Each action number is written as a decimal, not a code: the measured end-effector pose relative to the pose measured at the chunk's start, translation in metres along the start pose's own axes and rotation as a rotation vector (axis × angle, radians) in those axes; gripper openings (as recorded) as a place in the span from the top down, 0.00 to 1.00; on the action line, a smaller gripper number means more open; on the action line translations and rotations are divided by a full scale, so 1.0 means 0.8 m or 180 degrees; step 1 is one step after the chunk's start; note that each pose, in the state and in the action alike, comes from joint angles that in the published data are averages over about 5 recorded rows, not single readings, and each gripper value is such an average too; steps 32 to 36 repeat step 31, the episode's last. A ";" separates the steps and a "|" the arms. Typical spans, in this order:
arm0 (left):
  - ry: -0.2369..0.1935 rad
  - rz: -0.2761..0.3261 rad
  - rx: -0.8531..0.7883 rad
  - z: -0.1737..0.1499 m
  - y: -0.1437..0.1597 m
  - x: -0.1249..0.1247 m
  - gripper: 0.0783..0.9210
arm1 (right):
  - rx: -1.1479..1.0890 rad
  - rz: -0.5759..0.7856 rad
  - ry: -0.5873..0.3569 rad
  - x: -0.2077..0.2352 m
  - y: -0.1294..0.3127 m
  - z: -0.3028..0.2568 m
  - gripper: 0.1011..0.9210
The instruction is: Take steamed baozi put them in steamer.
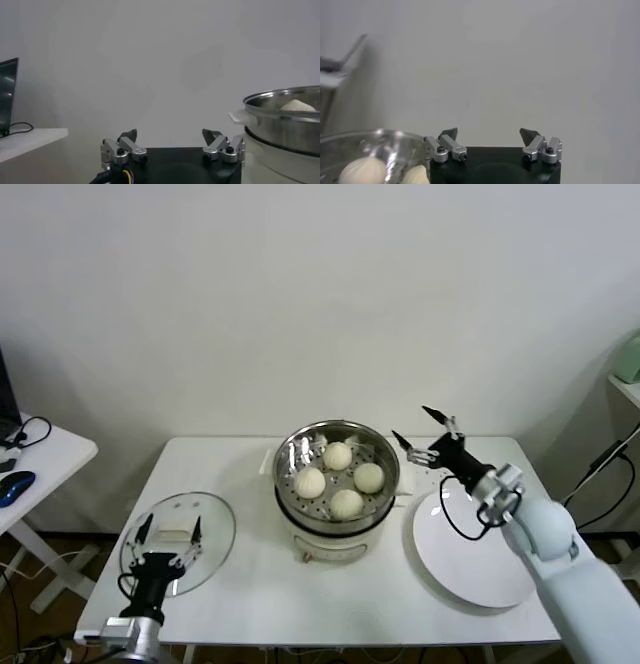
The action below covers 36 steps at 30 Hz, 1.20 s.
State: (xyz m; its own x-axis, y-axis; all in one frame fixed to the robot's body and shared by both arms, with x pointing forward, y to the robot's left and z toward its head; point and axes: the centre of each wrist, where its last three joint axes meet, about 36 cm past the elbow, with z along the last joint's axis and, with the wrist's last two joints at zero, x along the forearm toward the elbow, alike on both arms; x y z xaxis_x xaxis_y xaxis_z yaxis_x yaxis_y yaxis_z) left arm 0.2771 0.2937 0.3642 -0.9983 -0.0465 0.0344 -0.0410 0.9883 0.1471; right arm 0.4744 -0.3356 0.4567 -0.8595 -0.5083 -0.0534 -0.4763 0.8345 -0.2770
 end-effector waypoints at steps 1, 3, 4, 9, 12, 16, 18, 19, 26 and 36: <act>0.0004 -0.0005 0.0003 0.000 0.001 0.000 0.12 | -0.0059 0.0122 -0.0034 0.012 0.006 0.007 0.12; 0.0012 -0.0013 0.0014 0.001 0.003 0.000 0.12 | -0.0177 0.0354 -0.0076 0.034 0.019 0.021 0.12; 0.0017 -0.0016 0.0020 0.002 0.003 0.000 0.12 | -0.0231 0.0458 -0.0089 0.045 0.025 0.027 0.12; 0.0044 -0.0003 0.0043 0.004 0.005 0.002 0.12 | -0.0496 0.0847 -0.0076 0.091 0.067 0.059 0.12; 0.0048 0.0024 0.0047 0.004 0.007 0.003 0.12 | -0.0621 0.0990 -0.0042 0.113 0.092 0.072 0.12; 0.0038 0.0058 0.0068 0.004 0.012 0.003 0.12 | -0.0747 0.1123 0.0015 0.138 0.117 0.085 0.12; 0.0040 0.0070 0.0074 0.004 0.014 0.004 0.12 | -0.0798 0.1173 0.0040 0.148 0.127 0.090 0.12; 0.0041 0.0075 0.0075 0.004 0.014 0.004 0.12 | -0.0820 0.1194 0.0052 0.153 0.132 0.092 0.12; 0.0031 0.0116 0.0127 0.002 0.014 0.008 0.12 | -0.0922 0.1280 0.0105 0.173 0.151 0.101 0.12; 0.0003 0.0118 0.0154 -0.001 0.013 0.009 0.12 | -0.0954 0.1306 0.0115 0.179 0.156 0.103 0.12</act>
